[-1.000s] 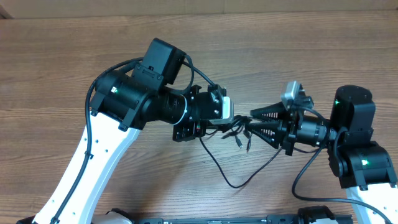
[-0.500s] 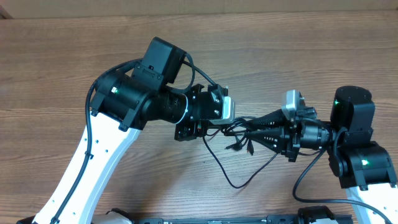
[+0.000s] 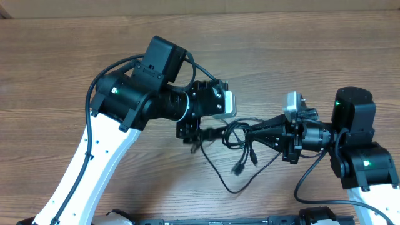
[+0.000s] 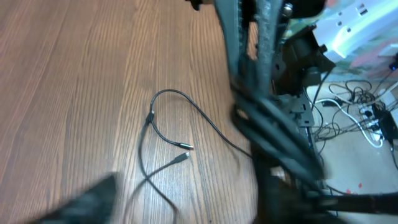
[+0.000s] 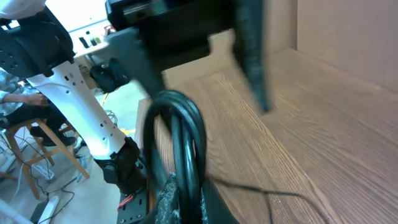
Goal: Untangle cables
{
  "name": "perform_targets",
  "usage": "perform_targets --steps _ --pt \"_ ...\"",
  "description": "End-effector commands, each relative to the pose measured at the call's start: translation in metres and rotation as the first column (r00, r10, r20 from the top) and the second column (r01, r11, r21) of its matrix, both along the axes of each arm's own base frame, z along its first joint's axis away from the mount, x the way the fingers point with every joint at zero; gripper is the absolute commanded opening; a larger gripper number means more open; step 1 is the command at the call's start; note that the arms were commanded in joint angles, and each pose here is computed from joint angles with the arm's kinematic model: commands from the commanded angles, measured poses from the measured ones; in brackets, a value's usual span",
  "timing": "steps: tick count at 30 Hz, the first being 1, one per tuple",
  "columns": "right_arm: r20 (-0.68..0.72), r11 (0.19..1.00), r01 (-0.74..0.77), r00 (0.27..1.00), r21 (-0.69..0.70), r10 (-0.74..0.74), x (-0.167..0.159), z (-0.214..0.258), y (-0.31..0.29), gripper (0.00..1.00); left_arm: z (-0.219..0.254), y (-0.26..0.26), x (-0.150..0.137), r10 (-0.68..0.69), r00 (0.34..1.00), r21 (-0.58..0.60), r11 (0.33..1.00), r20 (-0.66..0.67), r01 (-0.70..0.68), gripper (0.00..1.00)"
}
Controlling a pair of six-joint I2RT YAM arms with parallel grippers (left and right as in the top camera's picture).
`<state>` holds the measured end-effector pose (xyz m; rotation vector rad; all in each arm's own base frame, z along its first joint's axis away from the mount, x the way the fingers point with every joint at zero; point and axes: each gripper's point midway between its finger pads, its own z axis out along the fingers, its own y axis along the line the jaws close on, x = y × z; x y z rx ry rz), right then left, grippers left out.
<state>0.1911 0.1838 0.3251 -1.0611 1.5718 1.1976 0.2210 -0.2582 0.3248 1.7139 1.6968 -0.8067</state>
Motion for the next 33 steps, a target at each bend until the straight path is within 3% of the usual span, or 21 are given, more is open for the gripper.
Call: perform_targets --steps 1,6,10,14,21,25,33 --pt "-0.043 0.999 0.042 0.998 -0.011 -0.042 0.003 0.001 -0.001 0.04 0.010 -0.003 0.005 0.093 0.992 -0.021 0.995 -0.082 -0.095 1.00" --pt "-0.184 0.971 0.223 0.954 -0.084 -0.235 0.029 -0.013 -0.011 0.04 0.014 -0.003 0.013 0.240 0.944 -0.018 0.968 -0.228 -0.250 1.00" --pt "-0.272 0.925 0.359 0.884 -0.126 -0.380 0.048 -0.021 -0.022 0.04 0.012 0.009 0.029 0.411 0.840 0.036 0.904 -0.355 -0.427 1.00" --pt "-0.323 0.881 0.452 0.820 -0.141 -0.473 0.062 -0.022 -0.030 0.04 0.014 0.019 0.038 0.499 0.730 0.069 0.844 -0.467 -0.532 0.99" --pt "-0.392 0.857 0.507 0.773 -0.091 -0.499 0.072 -0.009 -0.032 0.04 0.038 0.003 0.017 0.335 0.714 -0.033 0.893 -0.615 -0.448 1.00" --pt "-0.468 0.850 0.525 0.740 -0.047 -0.483 0.075 0.001 -0.030 0.04 0.049 -0.002 0.015 0.302 0.669 -0.054 0.888 -0.679 -0.456 1.00" --pt "-0.452 0.888 0.459 0.796 0.017 -0.402 0.068 0.017 -0.021 0.04 0.056 -0.008 0.021 0.305 0.640 -0.064 0.872 -0.705 -0.486 1.00"
